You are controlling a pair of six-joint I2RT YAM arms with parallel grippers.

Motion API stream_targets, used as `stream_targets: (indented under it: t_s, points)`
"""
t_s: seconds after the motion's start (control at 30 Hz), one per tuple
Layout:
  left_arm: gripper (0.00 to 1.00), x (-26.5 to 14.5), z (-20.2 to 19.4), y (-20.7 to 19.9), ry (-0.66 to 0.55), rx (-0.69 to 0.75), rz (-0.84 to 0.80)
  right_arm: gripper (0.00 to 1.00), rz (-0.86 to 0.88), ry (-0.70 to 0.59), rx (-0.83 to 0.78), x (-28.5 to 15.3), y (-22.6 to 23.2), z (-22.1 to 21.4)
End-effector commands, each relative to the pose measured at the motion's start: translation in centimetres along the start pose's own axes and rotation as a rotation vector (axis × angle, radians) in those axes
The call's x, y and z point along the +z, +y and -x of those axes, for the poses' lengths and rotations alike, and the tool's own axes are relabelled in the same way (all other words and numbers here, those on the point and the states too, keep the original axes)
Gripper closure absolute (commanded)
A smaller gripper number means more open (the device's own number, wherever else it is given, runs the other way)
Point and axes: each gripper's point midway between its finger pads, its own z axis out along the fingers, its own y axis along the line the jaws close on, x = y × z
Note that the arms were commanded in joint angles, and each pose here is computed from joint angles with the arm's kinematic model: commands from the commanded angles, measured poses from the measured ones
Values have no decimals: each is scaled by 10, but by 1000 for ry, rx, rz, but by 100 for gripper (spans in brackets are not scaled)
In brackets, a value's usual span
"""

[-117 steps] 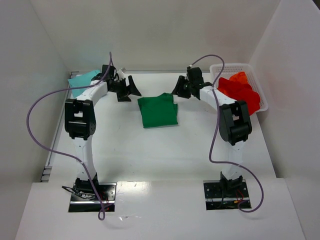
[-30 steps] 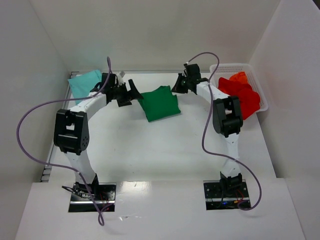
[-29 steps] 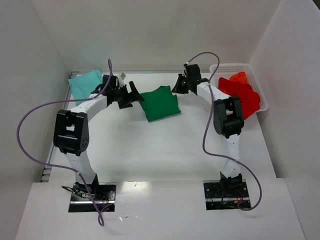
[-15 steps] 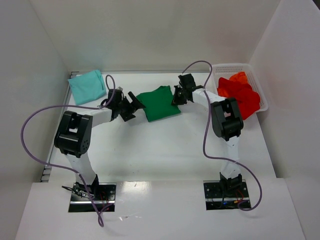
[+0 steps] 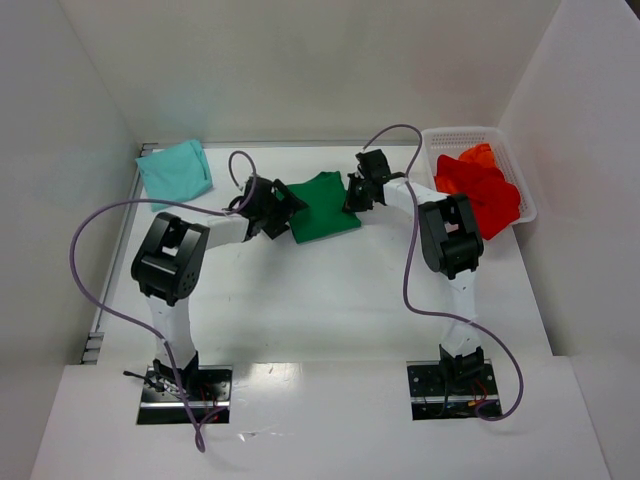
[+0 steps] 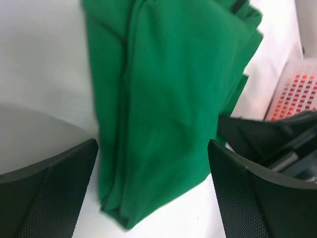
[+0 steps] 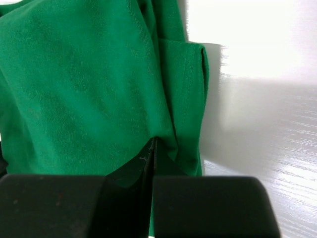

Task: Fold and stack the t-shirts
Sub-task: Put the neatly folded tshirt into the corner of the board with the left arm

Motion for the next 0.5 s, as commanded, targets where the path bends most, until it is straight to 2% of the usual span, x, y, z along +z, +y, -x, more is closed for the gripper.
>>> stream_targets:
  t_s: [0.0,0.33,0.47]
  points:
    - [0,21,-2,23,-39,-56,97,100,-7,69,0,15,-5,-28]
    - [0,31,4,41,-107,-126,145,100,23,77,-6,12,7,-36]
    - [2,45,-8,43,-54,-120,116,100,37,93,-4,16,8,-40]
